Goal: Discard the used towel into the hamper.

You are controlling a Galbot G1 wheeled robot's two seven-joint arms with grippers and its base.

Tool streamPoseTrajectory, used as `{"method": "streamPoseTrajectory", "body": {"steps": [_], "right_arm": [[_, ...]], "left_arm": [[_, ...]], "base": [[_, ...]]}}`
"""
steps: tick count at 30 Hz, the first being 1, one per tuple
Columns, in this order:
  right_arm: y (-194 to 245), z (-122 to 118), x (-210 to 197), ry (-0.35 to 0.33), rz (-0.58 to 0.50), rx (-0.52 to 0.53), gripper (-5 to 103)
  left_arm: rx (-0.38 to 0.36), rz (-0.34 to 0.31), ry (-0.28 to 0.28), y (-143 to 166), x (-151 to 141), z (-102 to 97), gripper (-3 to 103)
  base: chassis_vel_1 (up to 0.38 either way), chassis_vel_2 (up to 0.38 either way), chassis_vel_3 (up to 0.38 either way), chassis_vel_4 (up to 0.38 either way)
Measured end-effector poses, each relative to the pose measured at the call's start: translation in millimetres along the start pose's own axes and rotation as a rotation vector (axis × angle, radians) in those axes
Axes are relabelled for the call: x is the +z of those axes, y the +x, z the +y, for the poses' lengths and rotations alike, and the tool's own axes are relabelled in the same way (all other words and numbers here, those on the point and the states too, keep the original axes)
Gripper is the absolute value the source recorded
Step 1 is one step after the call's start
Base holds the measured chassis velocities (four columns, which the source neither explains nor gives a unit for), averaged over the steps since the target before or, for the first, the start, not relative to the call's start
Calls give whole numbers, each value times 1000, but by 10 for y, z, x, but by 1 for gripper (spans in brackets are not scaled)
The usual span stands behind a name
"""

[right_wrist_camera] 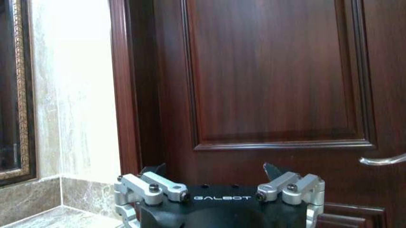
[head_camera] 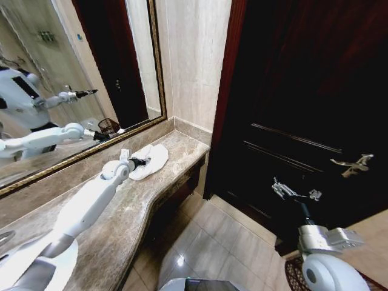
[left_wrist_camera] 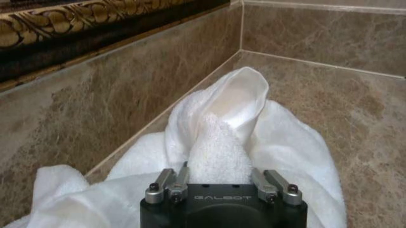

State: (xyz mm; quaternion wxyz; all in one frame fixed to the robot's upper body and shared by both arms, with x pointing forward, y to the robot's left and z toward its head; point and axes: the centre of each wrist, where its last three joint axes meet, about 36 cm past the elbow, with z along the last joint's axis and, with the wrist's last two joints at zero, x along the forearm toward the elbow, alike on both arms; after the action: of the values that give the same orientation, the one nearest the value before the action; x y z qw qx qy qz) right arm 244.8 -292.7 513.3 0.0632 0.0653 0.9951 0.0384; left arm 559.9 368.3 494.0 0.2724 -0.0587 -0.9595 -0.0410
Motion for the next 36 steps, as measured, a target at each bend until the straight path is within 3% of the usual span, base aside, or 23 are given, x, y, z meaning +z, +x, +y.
{"method": "streamPoseTrajectory", "body": {"steps": [5,9,13,14,19,20,22,24,30,36], "right_arm": [[-13,-15,-4,5,-2,-2,100],[-21,-25,-14,8,-4,0,100],[-41,-44,-39,24,-5,11,100],[-41,-44,-39,24,-5,11,100],[-51,-27,-64,24,-9,4,100],[-51,-27,-64,24,-9,4,100],[-48,-18,-78,25,-8,-15,100],[-47,-16,-84,25,-8,-18,100],[-17,-36,-142,24,-10,-21,100],[16,-115,-181,24,4,-20,100]], "left_arm": [[4,-18,-7,92,-19,-13,20],[0,-51,-5,149,-25,-16,17],[-24,-187,5,377,-28,-36,15],[-24,-187,5,377,-28,-36,15],[-66,-366,-22,964,7,-135,15],[-66,-366,-22,964,7,-135,15],[-99,-419,-30,1272,63,-260,15],[-111,-429,-27,1342,77,-284,15],[-178,-536,-15,1994,245,-501,15],[-180,-605,-13,2429,468,-664,15]], "base": [[0,0,0,0],[0,0,0,0],[0,0,0,0],[0,0,0,0],[0,0,0,0],[0,0,0,0],[0,0,0,0],[0,0,0,0],[0,0,0,0],[0,0,0,0]]}}
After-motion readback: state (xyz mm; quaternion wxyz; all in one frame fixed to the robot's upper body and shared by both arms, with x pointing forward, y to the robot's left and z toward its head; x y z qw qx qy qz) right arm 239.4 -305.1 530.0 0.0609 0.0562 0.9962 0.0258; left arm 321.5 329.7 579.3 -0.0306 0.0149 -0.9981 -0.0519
